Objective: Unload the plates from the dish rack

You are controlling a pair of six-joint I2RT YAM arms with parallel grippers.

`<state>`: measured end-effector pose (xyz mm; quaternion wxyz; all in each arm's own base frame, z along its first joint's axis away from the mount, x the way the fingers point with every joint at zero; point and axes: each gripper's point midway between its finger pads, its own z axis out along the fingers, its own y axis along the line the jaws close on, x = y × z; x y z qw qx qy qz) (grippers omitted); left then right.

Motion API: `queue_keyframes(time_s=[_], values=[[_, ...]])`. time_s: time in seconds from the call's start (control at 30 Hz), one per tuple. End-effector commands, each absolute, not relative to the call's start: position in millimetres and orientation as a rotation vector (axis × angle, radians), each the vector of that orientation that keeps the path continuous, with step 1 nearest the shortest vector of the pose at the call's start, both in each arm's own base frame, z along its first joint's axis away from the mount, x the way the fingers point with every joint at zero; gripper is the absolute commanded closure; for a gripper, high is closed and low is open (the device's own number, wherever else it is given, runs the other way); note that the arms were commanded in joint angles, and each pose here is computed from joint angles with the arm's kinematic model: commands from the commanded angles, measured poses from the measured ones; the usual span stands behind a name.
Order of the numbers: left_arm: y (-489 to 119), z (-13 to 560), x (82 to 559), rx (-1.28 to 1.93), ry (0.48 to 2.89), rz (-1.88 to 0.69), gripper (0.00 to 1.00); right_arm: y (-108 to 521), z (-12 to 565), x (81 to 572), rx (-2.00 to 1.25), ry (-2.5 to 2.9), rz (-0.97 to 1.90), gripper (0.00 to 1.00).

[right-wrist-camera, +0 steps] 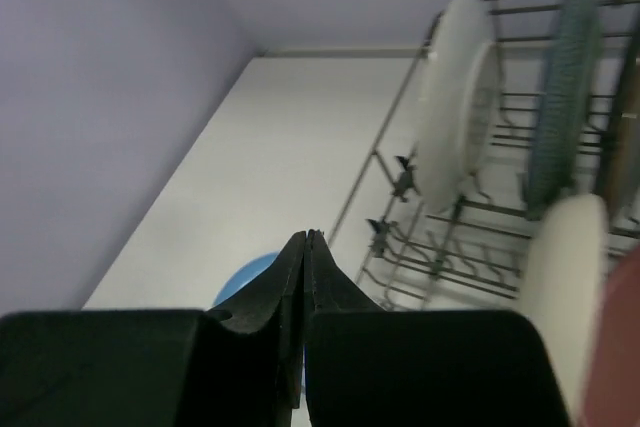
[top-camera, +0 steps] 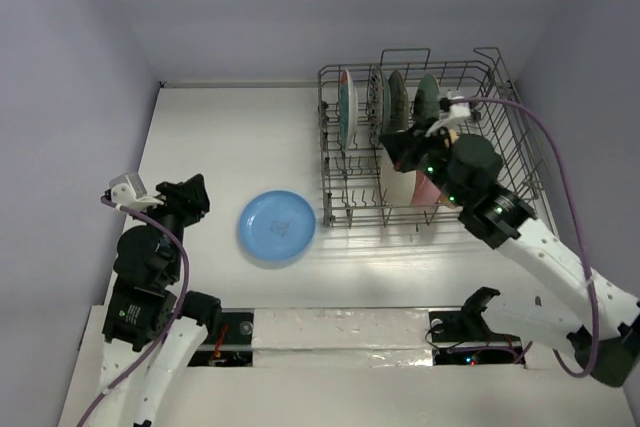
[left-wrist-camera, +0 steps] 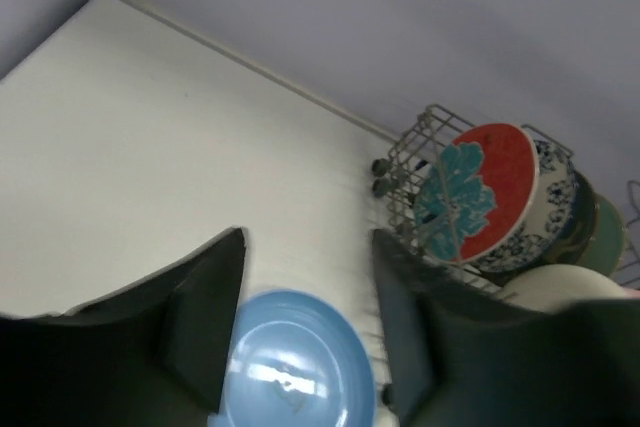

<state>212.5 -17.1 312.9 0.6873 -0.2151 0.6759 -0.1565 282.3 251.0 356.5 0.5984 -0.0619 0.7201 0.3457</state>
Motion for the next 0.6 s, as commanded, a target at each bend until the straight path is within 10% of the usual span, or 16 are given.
queue_keyframes(time_s=[0.0,0.07,0.17,0.3,0.57], values=[[-29.2,319.9,217.1,-0.420,1.498,-0.397,0.60,213.9,327.6,287.4,-0.092,1.752,0.704,0.97],[-33.1,318.3,217.4,-0.389,1.510,-0.401,0.85,183.0,323.6,296.2,-0.040,1.762,0.652,0.91],[-37.9,318.6,217.3,-0.357,1.514,-0.415,0.95,150.3,306.0,307.3,0.027,1.805,0.590,0.68],[-40.6,317.7,217.7,-0.346,1.518,-0.425,0.90,133.4,284.3,319.9,0.081,1.850,0.567,0.40],[-40.7,317.6,217.3,-0.343,1.519,-0.424,0.71,162.2,242.7,328.5,0.017,1.930,0.729,0.45]])
